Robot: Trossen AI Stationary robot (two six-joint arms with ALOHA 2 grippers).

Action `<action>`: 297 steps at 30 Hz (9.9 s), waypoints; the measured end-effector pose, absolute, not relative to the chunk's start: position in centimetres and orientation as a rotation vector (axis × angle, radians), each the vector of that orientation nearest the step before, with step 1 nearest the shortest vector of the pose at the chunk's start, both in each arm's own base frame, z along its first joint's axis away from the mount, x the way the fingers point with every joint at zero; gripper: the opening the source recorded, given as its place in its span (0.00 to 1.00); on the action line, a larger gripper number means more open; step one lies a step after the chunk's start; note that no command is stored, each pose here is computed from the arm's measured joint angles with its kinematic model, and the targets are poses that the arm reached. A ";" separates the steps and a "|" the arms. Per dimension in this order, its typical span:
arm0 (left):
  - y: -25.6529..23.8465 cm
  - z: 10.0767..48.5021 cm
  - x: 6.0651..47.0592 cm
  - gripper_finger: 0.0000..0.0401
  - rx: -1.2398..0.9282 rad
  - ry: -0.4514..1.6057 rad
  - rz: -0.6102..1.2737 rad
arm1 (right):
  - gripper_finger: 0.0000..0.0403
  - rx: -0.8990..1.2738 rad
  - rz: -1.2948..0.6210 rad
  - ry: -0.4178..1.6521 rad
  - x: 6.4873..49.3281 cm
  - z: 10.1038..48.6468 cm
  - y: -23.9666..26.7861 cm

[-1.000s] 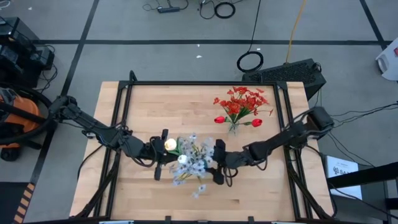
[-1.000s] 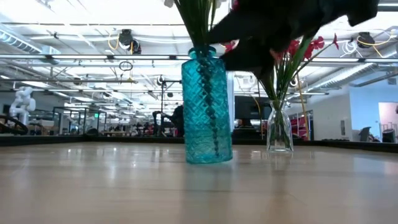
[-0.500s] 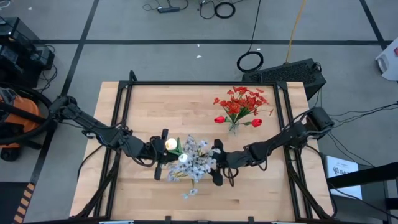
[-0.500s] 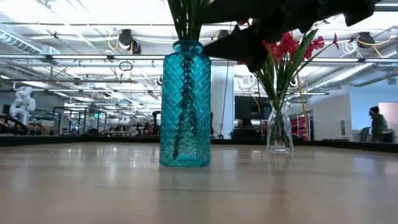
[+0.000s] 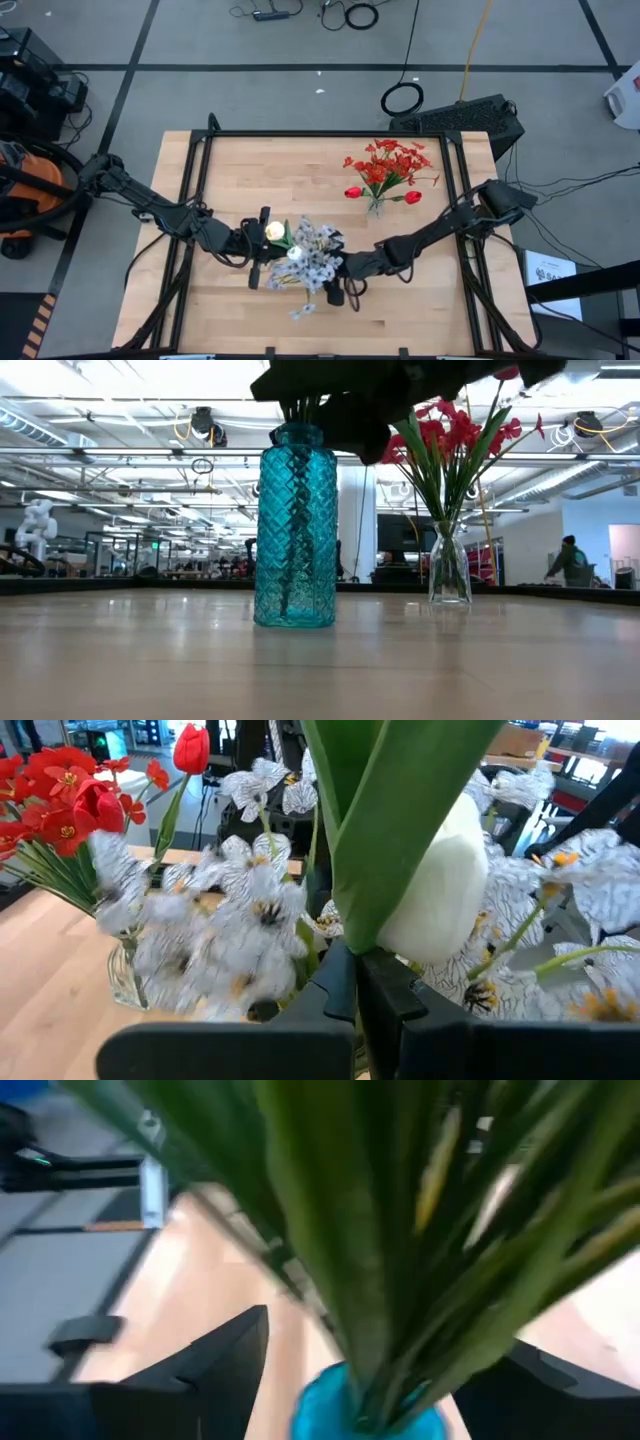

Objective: Sort flowers into vase by color
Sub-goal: Put the yellow flower into the blue flower vase, then return to Home Position

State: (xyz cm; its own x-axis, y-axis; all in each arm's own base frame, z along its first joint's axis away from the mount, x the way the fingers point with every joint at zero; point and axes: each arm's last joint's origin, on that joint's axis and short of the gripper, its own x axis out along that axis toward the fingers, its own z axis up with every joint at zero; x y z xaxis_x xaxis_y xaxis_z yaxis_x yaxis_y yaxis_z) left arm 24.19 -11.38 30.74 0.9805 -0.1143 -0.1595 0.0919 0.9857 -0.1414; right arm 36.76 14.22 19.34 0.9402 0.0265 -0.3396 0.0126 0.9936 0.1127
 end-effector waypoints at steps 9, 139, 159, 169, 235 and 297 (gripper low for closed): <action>-11.4 30.8 24.2 0.00 -0.135 0.167 -0.104 | 0.48 0.093 -0.018 0.379 37.2 19.7 14.3; -15.7 30.6 24.6 0.00 0.119 0.122 -0.091 | 0.04 0.109 -0.020 0.344 36.7 21.5 14.0; -15.9 27.9 26.6 0.00 -0.006 0.223 -0.092 | 0.12 0.136 0.082 0.377 36.7 21.4 14.1; -15.9 27.8 26.5 0.00 -0.019 0.232 -0.081 | 0.28 0.139 0.095 0.434 36.2 21.5 14.0; -15.5 25.6 27.1 0.29 -0.196 0.376 -0.003 | 0.33 0.167 0.083 0.755 30.6 22.7 16.1; -0.8 16.9 10.1 0.29 -0.113 -0.021 -0.018 | 0.00 0.420 0.013 0.799 26.4 25.5 17.6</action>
